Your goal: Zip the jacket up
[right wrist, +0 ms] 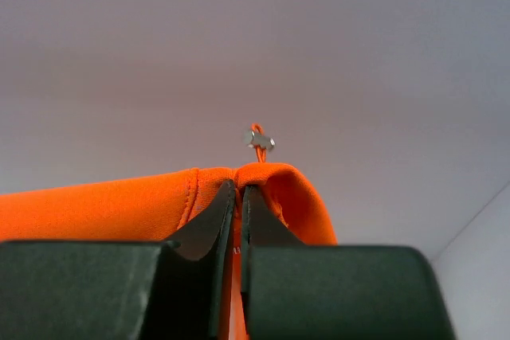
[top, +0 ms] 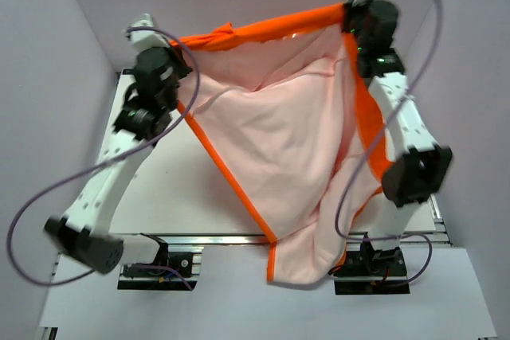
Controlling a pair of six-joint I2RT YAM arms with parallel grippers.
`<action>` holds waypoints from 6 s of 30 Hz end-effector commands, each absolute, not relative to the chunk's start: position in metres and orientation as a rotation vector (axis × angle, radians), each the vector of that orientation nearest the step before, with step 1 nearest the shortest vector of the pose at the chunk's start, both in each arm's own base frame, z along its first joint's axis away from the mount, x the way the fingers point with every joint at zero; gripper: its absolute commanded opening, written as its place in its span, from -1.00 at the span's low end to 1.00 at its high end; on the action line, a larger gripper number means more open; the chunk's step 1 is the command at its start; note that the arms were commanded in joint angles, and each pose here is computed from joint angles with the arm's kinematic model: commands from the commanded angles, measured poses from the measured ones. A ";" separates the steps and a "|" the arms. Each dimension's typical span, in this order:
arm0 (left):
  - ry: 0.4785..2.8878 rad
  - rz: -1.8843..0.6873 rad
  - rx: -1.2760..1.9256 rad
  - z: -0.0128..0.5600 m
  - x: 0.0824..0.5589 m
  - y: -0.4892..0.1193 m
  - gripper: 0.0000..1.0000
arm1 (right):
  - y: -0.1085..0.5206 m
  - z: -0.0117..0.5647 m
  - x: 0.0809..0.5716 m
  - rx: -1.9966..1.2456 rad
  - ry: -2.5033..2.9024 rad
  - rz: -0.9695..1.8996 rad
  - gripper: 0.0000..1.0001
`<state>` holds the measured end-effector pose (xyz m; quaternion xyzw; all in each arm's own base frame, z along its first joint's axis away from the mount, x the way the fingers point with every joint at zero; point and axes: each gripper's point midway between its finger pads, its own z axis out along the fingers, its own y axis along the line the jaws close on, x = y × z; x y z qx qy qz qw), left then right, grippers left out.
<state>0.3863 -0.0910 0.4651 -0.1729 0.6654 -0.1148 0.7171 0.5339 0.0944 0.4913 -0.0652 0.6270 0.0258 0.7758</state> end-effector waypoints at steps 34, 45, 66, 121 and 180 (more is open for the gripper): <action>2.135 -0.648 -0.071 0.225 0.388 -0.206 0.96 | 0.086 0.112 0.327 0.221 2.498 0.231 0.79; 2.505 -0.339 -0.037 0.070 0.459 -0.215 0.95 | 0.097 0.050 0.309 0.315 2.604 0.194 0.79; 2.601 -0.314 -0.426 0.062 0.254 -0.127 0.96 | 0.213 0.064 0.555 -0.024 2.400 0.317 0.79; 2.476 -0.295 -0.319 0.104 0.309 -0.138 0.96 | 0.332 0.145 0.295 -0.413 2.536 0.421 0.33; 2.364 -0.569 -0.222 0.142 0.316 -0.169 0.96 | 0.235 0.111 0.224 -0.502 2.444 0.433 0.78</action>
